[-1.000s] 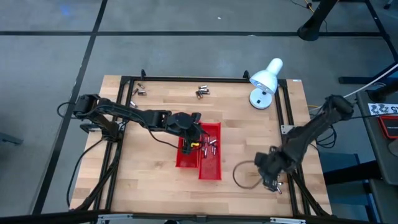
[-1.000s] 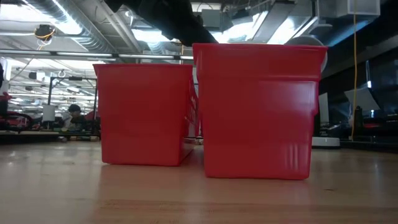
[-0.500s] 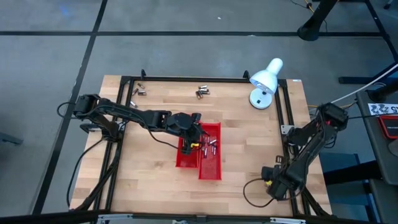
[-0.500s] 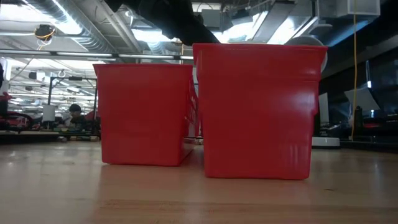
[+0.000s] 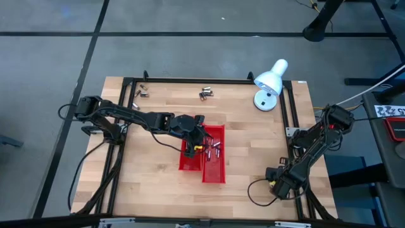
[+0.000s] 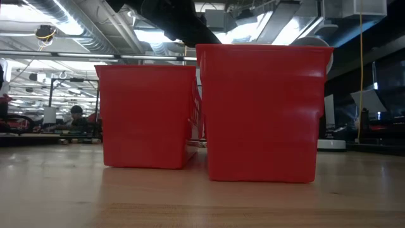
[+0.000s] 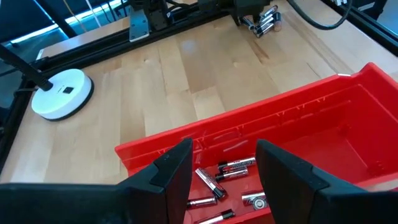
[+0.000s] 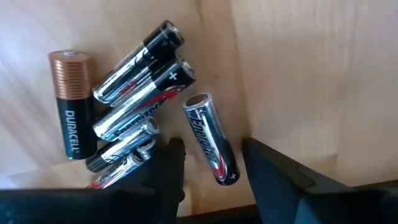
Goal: Sort batteries
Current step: Put the silver battery into the right red bin
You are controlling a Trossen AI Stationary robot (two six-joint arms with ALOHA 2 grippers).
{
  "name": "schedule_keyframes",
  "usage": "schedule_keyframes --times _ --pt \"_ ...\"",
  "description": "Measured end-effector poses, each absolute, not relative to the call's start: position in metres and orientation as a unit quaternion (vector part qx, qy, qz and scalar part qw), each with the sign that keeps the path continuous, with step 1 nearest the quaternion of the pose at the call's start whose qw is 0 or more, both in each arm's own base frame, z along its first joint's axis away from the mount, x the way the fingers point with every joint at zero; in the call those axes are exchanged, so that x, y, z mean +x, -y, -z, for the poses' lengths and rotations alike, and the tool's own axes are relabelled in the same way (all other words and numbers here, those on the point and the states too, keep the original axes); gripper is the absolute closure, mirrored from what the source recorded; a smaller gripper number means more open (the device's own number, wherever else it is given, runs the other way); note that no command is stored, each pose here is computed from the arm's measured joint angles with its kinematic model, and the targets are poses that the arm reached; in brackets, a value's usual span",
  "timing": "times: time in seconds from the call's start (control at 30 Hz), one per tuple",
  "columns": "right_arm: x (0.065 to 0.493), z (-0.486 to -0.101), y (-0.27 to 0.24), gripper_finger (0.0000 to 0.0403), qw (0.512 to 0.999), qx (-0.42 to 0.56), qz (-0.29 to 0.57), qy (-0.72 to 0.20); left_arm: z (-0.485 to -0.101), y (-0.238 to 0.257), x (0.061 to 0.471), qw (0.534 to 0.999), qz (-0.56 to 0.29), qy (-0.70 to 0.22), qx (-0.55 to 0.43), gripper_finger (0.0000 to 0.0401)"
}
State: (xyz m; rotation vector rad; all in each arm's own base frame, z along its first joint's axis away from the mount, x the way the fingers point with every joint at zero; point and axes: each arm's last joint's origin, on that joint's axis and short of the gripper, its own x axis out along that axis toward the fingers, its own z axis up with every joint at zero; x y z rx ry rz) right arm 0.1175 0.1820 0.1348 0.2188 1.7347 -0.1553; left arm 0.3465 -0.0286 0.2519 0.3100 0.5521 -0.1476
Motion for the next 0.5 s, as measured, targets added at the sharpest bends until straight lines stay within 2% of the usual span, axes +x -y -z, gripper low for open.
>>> schedule_keyframes --times 0.17,0.37,0.5 --pt "0.1149 -0.13 -0.1775 0.0262 0.64 0.088 0.077 -0.759 -0.252 0.0286 0.3465 0.948 0.073 -0.271 0.153 0.0235" --pt "0.1146 -0.1295 -0.1756 0.0363 0.644 0.083 0.088 -0.755 -0.2521 0.0285 0.3465 0.948 0.071 -0.271 0.154 0.0235" --pt "0.1153 -0.1351 -0.1769 0.0367 0.636 0.085 0.101 -0.76 -0.2552 0.0282 0.3436 0.948 0.069 -0.272 0.152 0.0235"
